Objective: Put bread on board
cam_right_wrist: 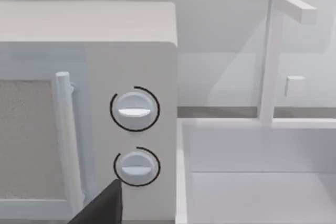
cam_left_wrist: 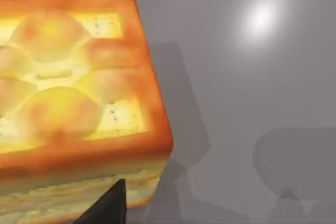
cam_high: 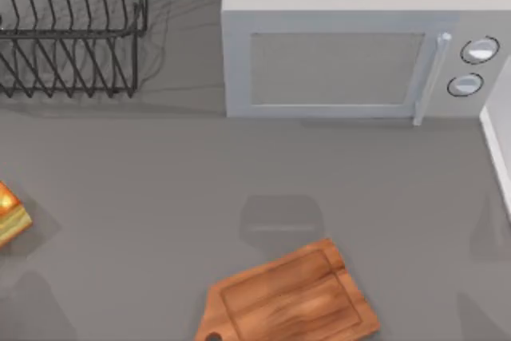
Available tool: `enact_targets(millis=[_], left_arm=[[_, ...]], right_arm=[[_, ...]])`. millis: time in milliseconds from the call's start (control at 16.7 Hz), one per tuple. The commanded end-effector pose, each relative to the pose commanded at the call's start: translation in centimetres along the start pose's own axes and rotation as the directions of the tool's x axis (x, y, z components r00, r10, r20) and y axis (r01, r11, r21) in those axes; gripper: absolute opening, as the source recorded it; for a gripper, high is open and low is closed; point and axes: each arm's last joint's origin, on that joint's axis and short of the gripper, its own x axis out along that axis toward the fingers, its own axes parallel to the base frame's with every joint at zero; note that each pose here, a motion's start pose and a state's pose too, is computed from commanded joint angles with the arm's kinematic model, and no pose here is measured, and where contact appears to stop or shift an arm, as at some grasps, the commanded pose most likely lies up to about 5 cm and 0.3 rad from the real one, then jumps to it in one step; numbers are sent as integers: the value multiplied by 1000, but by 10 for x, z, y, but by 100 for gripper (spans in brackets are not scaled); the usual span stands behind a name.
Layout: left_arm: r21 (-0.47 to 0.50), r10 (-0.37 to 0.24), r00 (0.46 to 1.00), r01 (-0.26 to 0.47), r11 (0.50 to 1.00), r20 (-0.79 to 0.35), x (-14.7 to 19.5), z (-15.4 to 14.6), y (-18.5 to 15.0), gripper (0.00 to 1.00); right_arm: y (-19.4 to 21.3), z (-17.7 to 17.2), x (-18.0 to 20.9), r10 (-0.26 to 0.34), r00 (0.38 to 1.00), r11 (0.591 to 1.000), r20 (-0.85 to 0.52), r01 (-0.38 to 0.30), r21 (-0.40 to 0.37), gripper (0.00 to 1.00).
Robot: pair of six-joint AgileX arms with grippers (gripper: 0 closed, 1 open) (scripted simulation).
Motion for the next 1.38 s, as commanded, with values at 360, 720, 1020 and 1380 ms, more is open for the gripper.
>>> enact_targets(millis=[360,720,1020,1380], left_arm=[[116,-13,967,-17,993,254,-6,-41,49,100],[155,9,955,-58,986,298,-10,-46,63,100],[157,6,955,-55,986,296,-7,-45,63,100],[155,11,955,-59,986,296,25,-38,65,100]], right_arm=[[0,0,0,0,1000,1000,0,0,0,100],[0,0,0,0,1000,1000,0,0,0,100],[0,0,0,0,1000,1000,0,0,0,100],[0,0,0,0,1000,1000,0,0,0,100]])
